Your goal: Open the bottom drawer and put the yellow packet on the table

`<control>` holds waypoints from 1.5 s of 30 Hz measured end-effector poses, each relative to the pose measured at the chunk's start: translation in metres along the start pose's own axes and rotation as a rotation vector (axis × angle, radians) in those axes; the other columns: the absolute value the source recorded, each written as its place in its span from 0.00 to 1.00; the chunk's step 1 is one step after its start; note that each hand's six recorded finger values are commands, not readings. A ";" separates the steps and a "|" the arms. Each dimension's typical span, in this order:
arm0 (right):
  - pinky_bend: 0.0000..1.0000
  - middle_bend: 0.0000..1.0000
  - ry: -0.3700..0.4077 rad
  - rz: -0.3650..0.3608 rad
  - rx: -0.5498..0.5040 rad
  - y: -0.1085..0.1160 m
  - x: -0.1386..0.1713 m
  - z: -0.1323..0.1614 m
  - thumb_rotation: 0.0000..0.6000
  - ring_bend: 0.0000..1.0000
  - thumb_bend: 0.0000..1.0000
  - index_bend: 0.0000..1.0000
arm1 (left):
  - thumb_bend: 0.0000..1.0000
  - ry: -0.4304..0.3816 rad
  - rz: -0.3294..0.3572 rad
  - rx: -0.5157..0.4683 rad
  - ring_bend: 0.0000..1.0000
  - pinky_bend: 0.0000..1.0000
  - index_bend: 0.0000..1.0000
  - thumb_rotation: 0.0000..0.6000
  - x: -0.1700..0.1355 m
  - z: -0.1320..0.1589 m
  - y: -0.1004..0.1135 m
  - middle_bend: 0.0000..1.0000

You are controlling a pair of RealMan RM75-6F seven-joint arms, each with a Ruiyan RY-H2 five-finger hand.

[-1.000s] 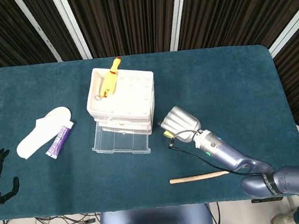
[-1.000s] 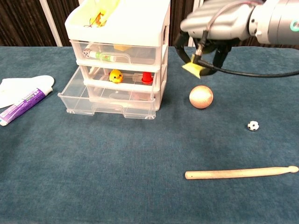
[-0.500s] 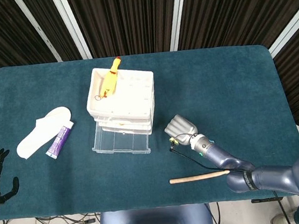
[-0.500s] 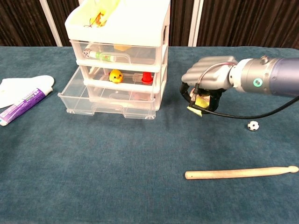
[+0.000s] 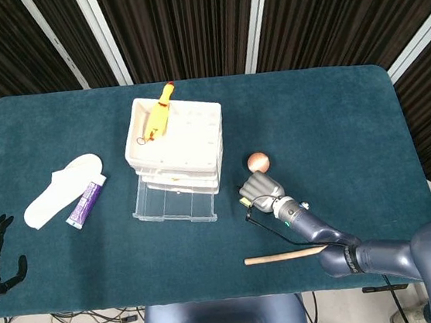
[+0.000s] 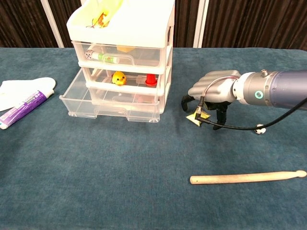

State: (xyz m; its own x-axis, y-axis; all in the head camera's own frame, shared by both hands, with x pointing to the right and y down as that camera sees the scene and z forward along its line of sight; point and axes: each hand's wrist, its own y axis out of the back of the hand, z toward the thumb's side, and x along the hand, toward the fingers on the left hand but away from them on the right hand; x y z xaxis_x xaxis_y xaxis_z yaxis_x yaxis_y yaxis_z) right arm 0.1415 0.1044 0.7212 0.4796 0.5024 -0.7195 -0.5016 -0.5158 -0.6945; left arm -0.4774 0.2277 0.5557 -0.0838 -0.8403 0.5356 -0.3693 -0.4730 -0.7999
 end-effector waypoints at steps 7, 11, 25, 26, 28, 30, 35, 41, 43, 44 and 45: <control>1.00 1.00 -0.029 -0.041 -0.049 0.026 0.021 -0.014 1.00 1.00 0.20 0.24 | 0.51 0.001 0.001 0.002 0.00 0.01 0.03 1.00 0.000 0.000 0.000 0.00; 0.95 0.85 -0.071 -0.057 -0.076 0.038 0.041 -0.028 1.00 0.92 0.19 0.26 | 0.51 0.000 0.004 0.004 0.00 0.02 0.03 1.00 0.000 0.000 0.000 0.00; 0.32 0.27 -0.453 -0.251 -0.183 0.046 0.161 -0.100 1.00 0.38 0.15 0.17 | 0.51 -0.017 0.029 0.027 0.00 0.00 0.03 1.00 0.000 0.005 0.001 0.00; 0.32 0.25 -0.468 -0.278 -0.182 0.045 0.169 -0.102 1.00 0.36 0.14 0.17 | 0.51 -0.019 0.031 0.029 0.00 0.00 0.03 1.00 -0.001 0.005 0.001 0.00; 0.29 0.22 -0.499 -0.342 -0.177 0.040 0.187 -0.105 1.00 0.31 0.13 0.15 | 0.51 -0.025 0.036 0.033 0.00 0.00 0.03 1.00 -0.001 0.006 0.002 0.00; 0.28 0.20 -0.525 -0.397 -0.181 0.029 0.209 -0.106 1.00 0.28 0.11 0.13 | 0.51 -0.030 0.041 0.038 0.00 0.00 0.03 1.00 -0.002 0.007 0.002 0.00; 0.26 0.17 -0.590 -0.445 -0.232 -0.011 0.260 -0.105 1.00 0.22 0.11 0.11 | 0.51 -0.049 0.059 0.054 0.00 0.00 0.03 1.00 -0.003 0.011 0.004 0.00; 0.25 0.12 -0.610 -0.471 -0.253 -0.048 0.300 -0.090 1.00 0.19 0.08 0.10 | 0.51 -0.091 0.093 0.084 0.00 0.00 0.03 1.00 -0.005 0.018 0.008 0.00; 0.24 0.08 -0.609 -0.456 -0.258 -0.059 0.307 -0.085 1.00 0.15 0.08 0.09 | 0.51 -0.109 0.105 0.095 0.00 0.00 0.03 1.00 -0.006 0.020 0.010 0.00; 0.24 0.07 -0.607 -0.449 -0.266 -0.062 0.309 -0.083 1.00 0.14 0.08 0.09 | 0.51 -0.116 0.111 0.100 0.00 0.00 0.03 1.00 -0.007 0.021 0.010 0.00; 0.23 0.06 -0.603 -0.440 -0.279 -0.065 0.310 -0.081 1.00 0.13 0.08 0.08 | 0.51 -0.125 0.116 0.107 0.00 0.00 0.03 1.00 -0.007 0.022 0.011 0.00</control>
State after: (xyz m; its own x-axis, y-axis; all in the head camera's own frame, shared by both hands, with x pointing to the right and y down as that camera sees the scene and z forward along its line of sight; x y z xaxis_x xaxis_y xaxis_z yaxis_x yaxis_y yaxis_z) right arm 0.3811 0.2368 0.5427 0.0798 0.9480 -0.3082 -0.1199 -0.2978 -0.9471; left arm -0.4600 0.2229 0.5371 -0.0021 -0.9141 0.4056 -0.2632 -0.3908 -0.8821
